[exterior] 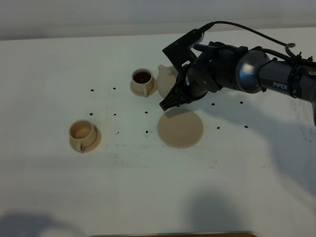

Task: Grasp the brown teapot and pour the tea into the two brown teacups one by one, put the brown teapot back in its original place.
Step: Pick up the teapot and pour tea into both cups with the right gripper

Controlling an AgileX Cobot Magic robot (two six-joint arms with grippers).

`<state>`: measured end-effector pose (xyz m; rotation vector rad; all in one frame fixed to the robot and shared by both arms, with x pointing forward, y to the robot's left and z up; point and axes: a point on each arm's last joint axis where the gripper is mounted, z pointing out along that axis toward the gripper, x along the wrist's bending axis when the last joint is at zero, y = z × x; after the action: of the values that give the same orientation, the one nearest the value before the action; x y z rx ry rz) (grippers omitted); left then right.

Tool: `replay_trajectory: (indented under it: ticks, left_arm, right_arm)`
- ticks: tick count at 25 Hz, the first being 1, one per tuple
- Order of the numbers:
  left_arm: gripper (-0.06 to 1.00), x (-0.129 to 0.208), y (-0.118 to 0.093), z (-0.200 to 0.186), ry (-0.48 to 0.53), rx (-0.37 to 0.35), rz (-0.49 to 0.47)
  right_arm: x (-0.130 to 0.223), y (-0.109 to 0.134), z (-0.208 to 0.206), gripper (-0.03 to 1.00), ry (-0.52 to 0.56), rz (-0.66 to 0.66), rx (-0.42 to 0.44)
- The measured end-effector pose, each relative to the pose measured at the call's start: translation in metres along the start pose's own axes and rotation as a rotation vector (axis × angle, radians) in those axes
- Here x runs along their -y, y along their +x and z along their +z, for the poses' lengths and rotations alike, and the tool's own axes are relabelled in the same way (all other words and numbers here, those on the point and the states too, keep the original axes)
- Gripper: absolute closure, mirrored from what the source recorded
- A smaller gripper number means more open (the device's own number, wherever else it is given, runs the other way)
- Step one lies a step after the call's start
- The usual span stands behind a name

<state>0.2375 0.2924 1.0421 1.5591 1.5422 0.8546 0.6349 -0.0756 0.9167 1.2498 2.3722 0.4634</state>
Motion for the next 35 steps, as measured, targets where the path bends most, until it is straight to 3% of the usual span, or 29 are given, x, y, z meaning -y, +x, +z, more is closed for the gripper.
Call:
replay_trajectory:
  ticks: [7, 14, 18, 24, 35]
  left_arm:
    - [0.46, 0.0, 0.0, 0.0, -0.001, 0.0, 0.001]
    - [0.46, 0.0, 0.0, 0.0, -0.001, 0.0, 0.001]
    - [0.46, 0.0, 0.0, 0.0, -0.001, 0.0, 0.001]
    - [0.46, 0.0, 0.0, 0.0, -0.001, 0.0, 0.0]
    - [0.46, 0.0, 0.0, 0.0, -0.001, 0.0, 0.001]
  right_arm:
    - [-0.002, -0.001, -0.005, 0.88, 0.002, -0.002, 0.003]
    - [-0.012, -0.014, -0.047, 0.88, -0.02, -0.047, 0.069]
    - [-0.015, -0.006, -0.071, 0.88, -0.007, -0.084, 0.091]
    - [-0.017, 0.031, -0.099, 0.88, -0.012, -0.169, 0.066]
    - [-0.009, 0.097, -0.114, 0.88, -0.023, -0.311, -0.006]
